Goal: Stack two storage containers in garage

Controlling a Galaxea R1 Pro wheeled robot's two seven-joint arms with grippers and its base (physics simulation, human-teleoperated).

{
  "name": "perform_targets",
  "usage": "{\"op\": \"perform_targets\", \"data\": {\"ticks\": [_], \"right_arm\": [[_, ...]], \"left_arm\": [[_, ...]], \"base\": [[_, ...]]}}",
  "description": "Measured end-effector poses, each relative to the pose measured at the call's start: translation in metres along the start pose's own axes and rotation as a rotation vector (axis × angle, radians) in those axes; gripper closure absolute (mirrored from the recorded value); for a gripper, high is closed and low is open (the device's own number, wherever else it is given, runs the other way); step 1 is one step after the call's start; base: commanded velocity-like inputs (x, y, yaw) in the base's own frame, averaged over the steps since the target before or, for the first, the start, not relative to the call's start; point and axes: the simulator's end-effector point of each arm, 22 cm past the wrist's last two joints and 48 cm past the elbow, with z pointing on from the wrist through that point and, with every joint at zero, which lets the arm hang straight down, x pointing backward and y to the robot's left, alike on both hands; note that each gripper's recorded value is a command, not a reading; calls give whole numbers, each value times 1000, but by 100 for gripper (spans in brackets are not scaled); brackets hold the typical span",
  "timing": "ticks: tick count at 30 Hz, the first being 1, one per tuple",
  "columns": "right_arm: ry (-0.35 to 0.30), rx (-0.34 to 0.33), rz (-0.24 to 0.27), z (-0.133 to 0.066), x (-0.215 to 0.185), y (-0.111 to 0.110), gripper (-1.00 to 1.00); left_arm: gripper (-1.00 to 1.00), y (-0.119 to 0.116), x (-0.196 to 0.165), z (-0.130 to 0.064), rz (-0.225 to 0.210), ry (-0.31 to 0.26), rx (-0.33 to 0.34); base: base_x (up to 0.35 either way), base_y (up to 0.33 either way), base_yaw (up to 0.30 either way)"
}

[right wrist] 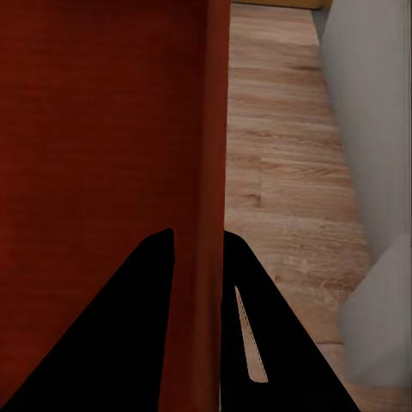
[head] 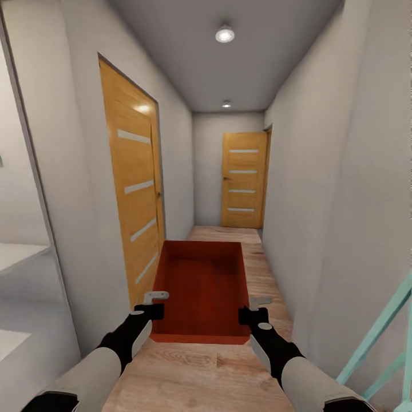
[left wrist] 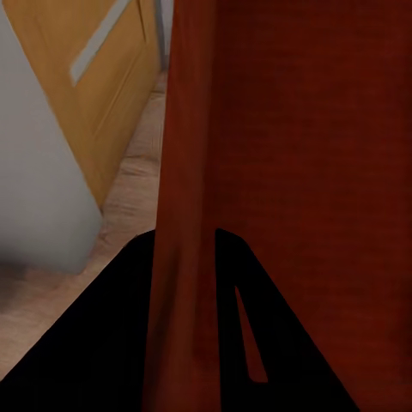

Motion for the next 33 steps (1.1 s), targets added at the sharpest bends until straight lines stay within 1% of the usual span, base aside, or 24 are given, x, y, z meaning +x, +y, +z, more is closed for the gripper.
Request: {"op": "perform_targets", "data": {"ticks": [14, 19, 33], "right_arm": [[2, 0, 0, 0, 1, 0, 100], [2, 0, -1, 0, 1, 0, 100], [-2, 0, 0, 0, 0, 0, 100]], "left_arm": [[100, 0, 1, 0, 0, 2, 0], [100, 0, 1, 0, -1, 2, 0], [100, 0, 0, 0, 0, -2, 0]], "base": [[302, 199, -279], [317, 94, -60], [322, 5, -2]]}}
